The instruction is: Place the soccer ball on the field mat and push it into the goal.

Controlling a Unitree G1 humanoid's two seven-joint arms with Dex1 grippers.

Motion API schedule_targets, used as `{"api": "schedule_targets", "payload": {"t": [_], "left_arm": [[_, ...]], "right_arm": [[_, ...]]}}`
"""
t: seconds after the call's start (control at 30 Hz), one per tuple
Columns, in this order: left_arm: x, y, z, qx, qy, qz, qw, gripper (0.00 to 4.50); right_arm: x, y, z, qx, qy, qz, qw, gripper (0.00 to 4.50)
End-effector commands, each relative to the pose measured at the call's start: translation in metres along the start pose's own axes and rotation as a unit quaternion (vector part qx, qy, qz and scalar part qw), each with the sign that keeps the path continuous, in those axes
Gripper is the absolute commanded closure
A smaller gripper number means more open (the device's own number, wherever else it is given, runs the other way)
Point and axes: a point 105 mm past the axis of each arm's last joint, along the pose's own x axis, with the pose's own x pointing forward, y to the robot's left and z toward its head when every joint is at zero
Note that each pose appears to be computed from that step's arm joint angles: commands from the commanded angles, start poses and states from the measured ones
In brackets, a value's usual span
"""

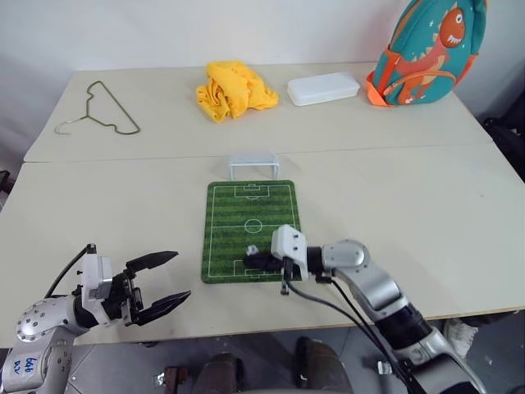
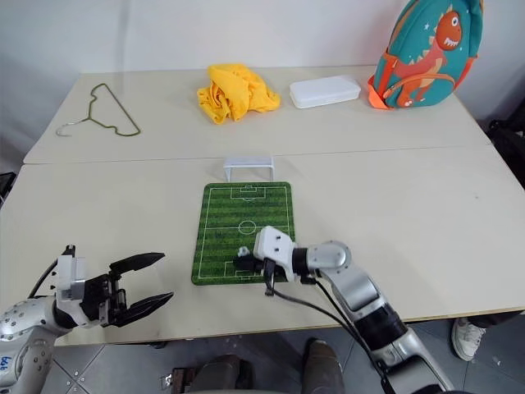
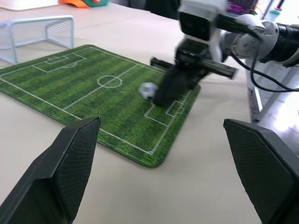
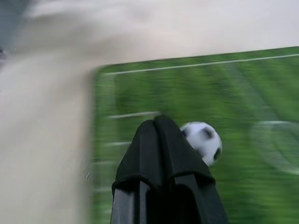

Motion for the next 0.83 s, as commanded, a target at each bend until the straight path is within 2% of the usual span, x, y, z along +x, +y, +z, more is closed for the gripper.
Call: {"api": "schedule_targets", "payload": {"t": [0.03, 0.1, 0.27, 0.4, 0.47, 0.53, 0.7, 0.83], "left_arm": [[0.004, 0.001, 0.011, 0.007, -0.027, 0.012, 1.000, 0.00], [0.006, 0.004, 0.012, 0.002, -0.038, 0.030, 0.999, 0.00], [0.009, 0.022, 0.018, 0.010, -0.066, 0.094, 0.993, 0.00], [0.005, 0.037, 0.023, 0.031, -0.077, 0.141, 0.987, 0.00], [0.004, 0.039, 0.023, 0.030, -0.080, 0.150, 0.985, 0.00], [0.004, 0.047, 0.018, 0.040, -0.056, 0.176, 0.982, 0.00], [0.006, 0.058, 0.011, 0.080, -0.017, 0.209, 0.974, 0.00], [0.007, 0.057, 0.009, 0.108, -0.007, 0.200, 0.974, 0.00]], "right_arm": [[-0.016, -0.054, 0.040, -0.090, -0.056, -0.109, 0.988, 4.47], [-0.025, -0.066, 0.055, -0.107, -0.084, -0.138, 0.981, 4.47], [-0.036, -0.051, 0.056, -0.105, -0.111, -0.131, 0.980, 4.47], [-0.078, 0.007, 0.039, -0.077, -0.147, -0.058, 0.984, 4.47], [-0.094, 0.011, 0.028, -0.066, -0.126, -0.067, 0.988, 4.47], [-0.118, 0.012, 0.015, -0.053, -0.102, -0.085, 0.990, 4.47], [-0.164, 0.016, 0.002, -0.030, -0.066, -0.123, 0.990, 4.47], [-0.180, 0.019, -0.004, -0.030, -0.046, -0.133, 0.990, 4.47]]}}
